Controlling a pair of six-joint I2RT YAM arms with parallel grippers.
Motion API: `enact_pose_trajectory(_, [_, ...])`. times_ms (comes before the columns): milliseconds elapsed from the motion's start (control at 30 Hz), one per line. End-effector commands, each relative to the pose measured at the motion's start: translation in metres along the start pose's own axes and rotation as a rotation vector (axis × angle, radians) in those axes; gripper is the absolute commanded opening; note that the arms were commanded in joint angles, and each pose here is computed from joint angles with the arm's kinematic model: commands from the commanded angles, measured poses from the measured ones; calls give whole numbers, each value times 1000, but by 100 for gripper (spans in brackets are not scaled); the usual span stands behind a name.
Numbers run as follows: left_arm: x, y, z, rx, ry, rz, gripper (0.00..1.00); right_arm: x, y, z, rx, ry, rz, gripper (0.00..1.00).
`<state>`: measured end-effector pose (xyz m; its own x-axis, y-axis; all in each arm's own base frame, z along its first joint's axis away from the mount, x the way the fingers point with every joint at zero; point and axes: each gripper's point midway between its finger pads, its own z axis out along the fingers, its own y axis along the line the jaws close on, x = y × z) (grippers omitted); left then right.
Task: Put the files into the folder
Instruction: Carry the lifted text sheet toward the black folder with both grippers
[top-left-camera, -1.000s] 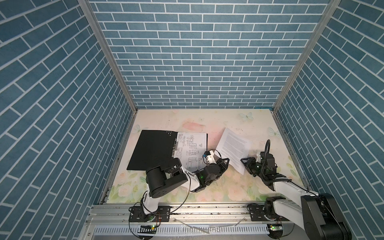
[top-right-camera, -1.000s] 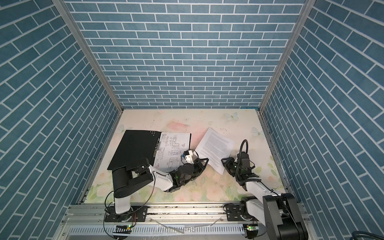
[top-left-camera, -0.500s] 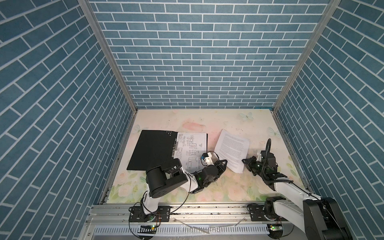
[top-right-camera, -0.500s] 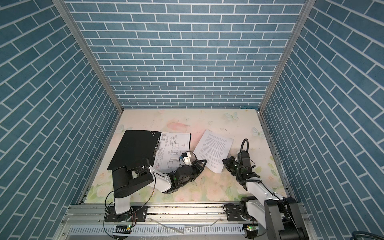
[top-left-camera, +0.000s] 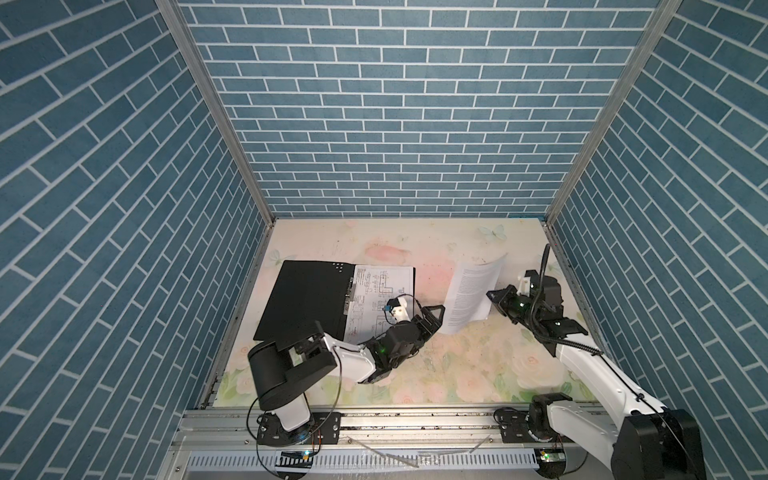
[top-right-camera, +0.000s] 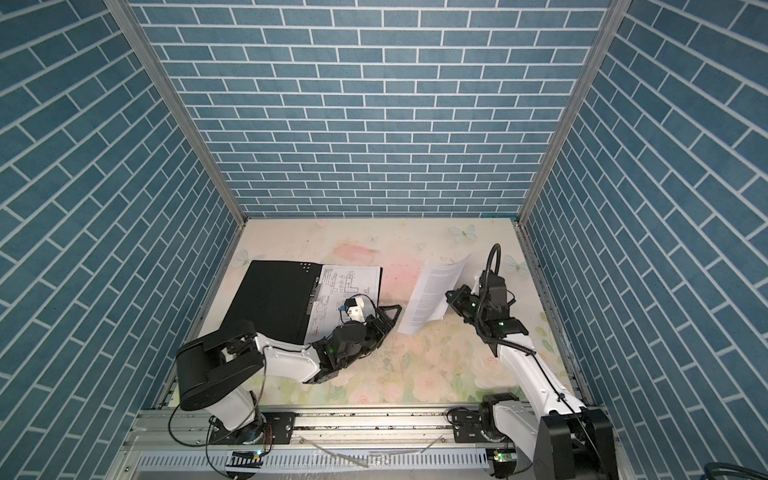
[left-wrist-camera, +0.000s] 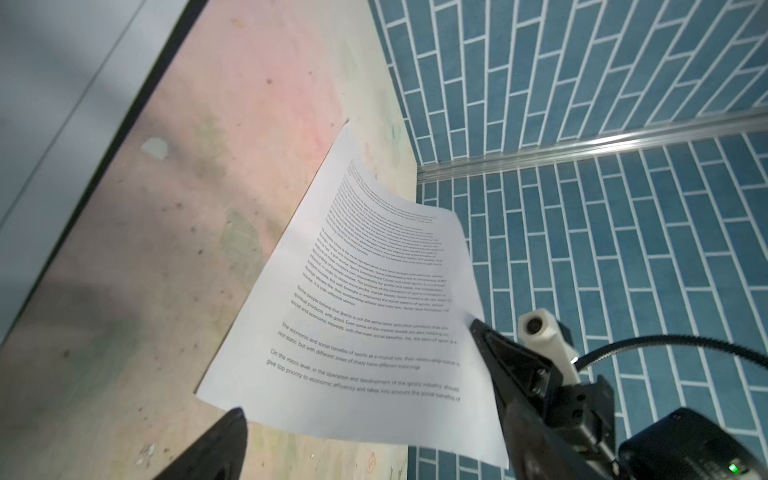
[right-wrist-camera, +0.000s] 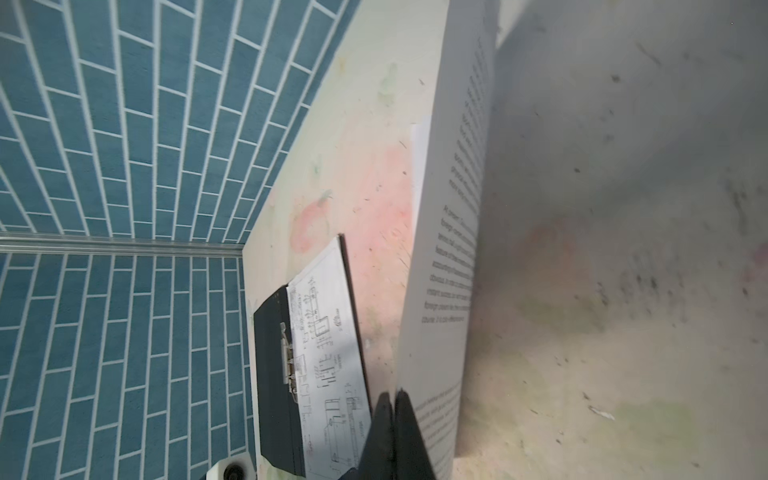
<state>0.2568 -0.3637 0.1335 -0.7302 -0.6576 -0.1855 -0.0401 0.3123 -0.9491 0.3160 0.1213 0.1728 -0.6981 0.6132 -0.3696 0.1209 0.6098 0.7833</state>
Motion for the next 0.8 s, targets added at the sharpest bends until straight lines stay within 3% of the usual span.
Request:
enact_pose_trajectory(0, [3, -17, -1, -41, 85, 121, 100, -14, 36, -3, -26, 19, -88, 0])
enact_pose_trajectory(233, [-44, -11, -35, -118, 64, 221, 100, -2, 115, 36, -72, 121, -235, 0])
enact_pose_trajectory(433, [-115, 21, -90, -318, -19, 352, 99, 40, 178, 81, -155, 241, -304, 0])
enact_pose_trajectory(633, [-177, 53, -133, -448, -58, 359, 100, 52, 254, 83, -288, 262, -344, 0])
enact_pose_trajectory(767, [-197, 84, -136, -484, -4, 304, 100, 47, 271, 70, -318, 230, -351, 0])
